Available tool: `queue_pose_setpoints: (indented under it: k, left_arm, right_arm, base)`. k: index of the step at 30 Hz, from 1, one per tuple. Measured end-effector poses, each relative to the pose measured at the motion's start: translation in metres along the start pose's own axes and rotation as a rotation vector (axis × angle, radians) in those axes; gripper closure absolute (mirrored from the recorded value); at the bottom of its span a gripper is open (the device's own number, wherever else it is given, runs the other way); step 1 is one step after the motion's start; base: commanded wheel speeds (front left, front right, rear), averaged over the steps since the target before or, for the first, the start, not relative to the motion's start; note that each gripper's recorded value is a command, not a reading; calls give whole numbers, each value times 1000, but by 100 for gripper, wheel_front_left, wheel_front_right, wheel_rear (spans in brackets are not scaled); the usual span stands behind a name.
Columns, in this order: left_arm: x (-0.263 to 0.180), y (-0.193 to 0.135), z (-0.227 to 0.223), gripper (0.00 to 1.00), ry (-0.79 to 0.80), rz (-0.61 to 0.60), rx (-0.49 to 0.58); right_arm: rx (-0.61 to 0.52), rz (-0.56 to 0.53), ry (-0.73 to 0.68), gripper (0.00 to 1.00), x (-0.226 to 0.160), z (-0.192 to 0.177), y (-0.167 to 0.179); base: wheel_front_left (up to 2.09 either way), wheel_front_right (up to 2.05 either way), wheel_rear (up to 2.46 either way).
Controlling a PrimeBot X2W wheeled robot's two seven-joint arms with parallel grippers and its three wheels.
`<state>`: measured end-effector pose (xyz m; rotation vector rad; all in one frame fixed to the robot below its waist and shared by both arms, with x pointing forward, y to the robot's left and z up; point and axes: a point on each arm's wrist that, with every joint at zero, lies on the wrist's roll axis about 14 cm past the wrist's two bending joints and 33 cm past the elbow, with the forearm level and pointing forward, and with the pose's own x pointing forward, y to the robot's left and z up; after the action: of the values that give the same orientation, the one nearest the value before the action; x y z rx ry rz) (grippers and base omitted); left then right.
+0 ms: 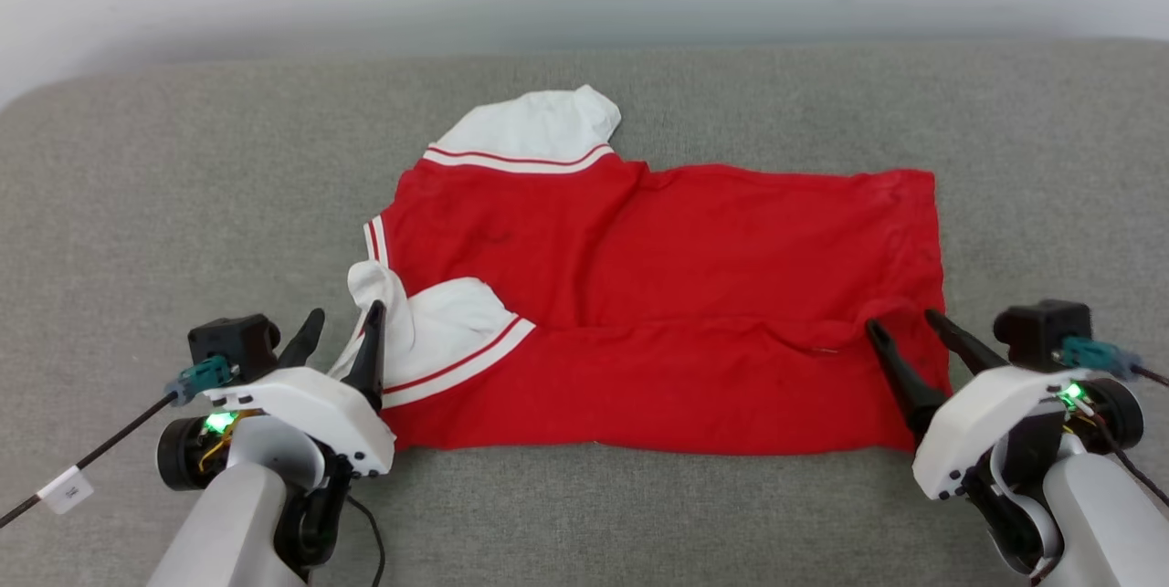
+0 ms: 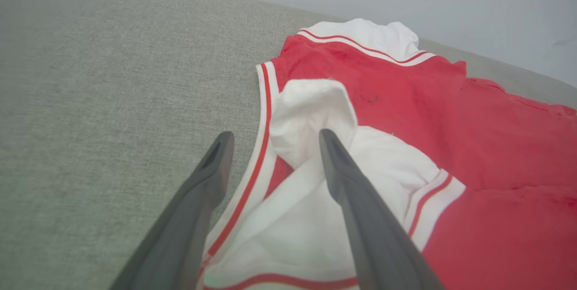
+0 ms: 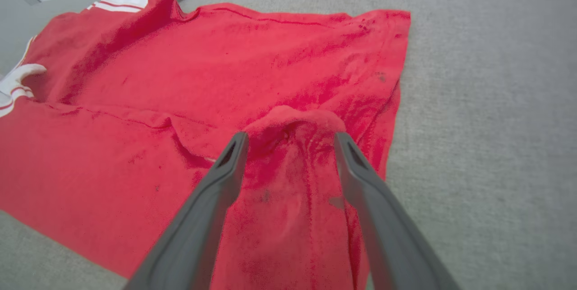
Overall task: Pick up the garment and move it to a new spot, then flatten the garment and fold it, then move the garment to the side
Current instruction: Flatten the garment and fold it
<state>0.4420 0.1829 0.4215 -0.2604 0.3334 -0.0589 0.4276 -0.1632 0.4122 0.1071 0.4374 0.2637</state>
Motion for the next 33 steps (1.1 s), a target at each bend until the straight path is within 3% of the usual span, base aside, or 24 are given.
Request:
queue_pose_setpoints:
  k: [7,14,21,33]
  left_arm:
    - [-24,2,31,0,-28,-38,54]
    - [-43,5,50,0,81,-95,162]
    - [-47,8,26,0,334,-145,226]
    - [-45,20,-50,0,716,-120,154]
  right_arm:
    - [-11,-37,-288,0,-38,49,0]
    - [-37,-82,-421,0,-83,70,5]
    - [-33,-133,-438,0,-112,72,6]
    - [-1,-173,-391,0,-109,63,-1]
  base:
    - [0,0,0]
    - [0,0,0]
    - [0,0,0]
    - [0,0,0]
